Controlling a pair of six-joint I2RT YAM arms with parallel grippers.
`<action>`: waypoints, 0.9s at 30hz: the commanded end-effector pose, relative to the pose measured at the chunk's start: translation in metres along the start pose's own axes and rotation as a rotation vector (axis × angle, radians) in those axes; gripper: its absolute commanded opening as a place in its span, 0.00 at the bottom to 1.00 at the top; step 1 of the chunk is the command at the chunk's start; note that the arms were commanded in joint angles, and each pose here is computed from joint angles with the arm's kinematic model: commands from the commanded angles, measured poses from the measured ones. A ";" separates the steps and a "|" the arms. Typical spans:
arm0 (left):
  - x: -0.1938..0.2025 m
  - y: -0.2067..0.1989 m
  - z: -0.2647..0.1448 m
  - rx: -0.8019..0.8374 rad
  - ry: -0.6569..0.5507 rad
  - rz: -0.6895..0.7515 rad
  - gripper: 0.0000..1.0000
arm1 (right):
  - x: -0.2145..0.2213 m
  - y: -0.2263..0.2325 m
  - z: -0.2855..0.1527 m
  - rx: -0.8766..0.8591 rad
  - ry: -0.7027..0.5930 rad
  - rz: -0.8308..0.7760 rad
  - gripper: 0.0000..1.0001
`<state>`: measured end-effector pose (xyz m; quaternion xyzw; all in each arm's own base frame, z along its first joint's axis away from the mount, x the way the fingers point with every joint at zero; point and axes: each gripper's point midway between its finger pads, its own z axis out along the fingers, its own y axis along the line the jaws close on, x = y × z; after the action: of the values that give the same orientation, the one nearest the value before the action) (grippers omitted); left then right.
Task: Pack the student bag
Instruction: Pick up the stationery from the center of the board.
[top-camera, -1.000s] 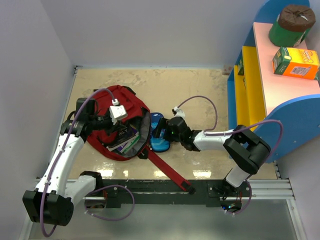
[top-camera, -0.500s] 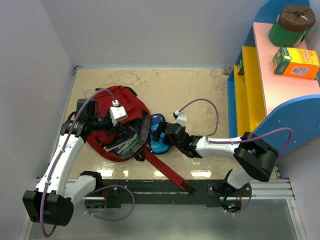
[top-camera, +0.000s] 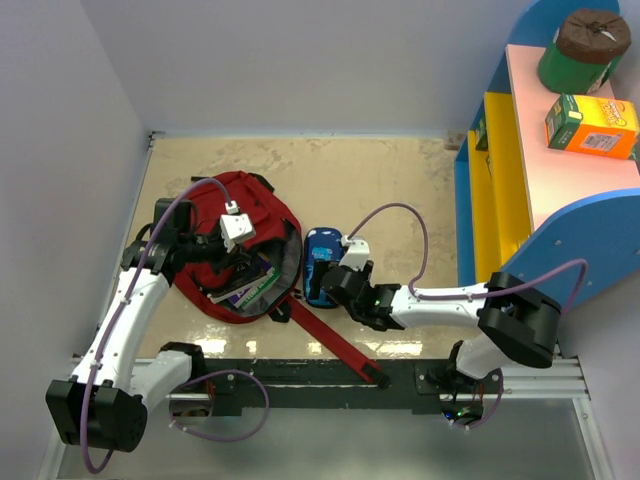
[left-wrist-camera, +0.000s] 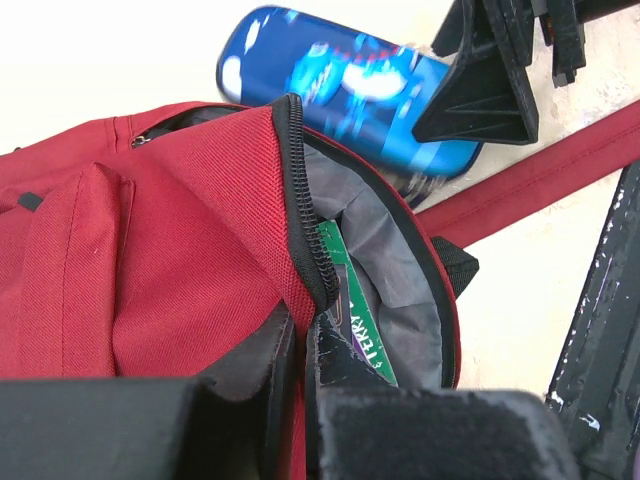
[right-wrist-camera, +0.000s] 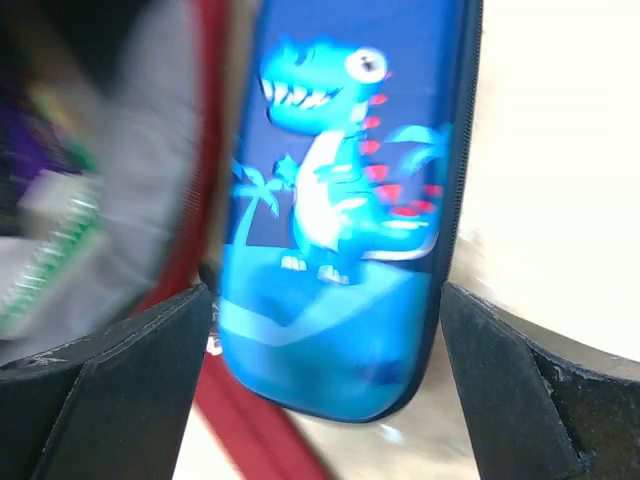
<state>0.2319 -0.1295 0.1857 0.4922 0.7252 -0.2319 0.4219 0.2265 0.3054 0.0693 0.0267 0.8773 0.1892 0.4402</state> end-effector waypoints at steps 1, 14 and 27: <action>-0.014 -0.001 0.002 0.026 -0.062 0.037 0.00 | -0.001 -0.013 0.001 0.046 -0.034 0.040 0.99; -0.015 -0.004 -0.001 0.032 -0.062 0.026 0.00 | 0.024 -0.023 0.019 -0.005 -0.027 0.074 0.99; -0.020 -0.002 -0.004 0.025 -0.060 0.042 0.00 | 0.048 0.005 0.035 -0.185 -0.006 0.190 0.99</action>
<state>0.2312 -0.1296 0.1847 0.4914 0.7267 -0.2338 0.4192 0.2413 0.3266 0.0413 0.0924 0.8257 0.3035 0.4665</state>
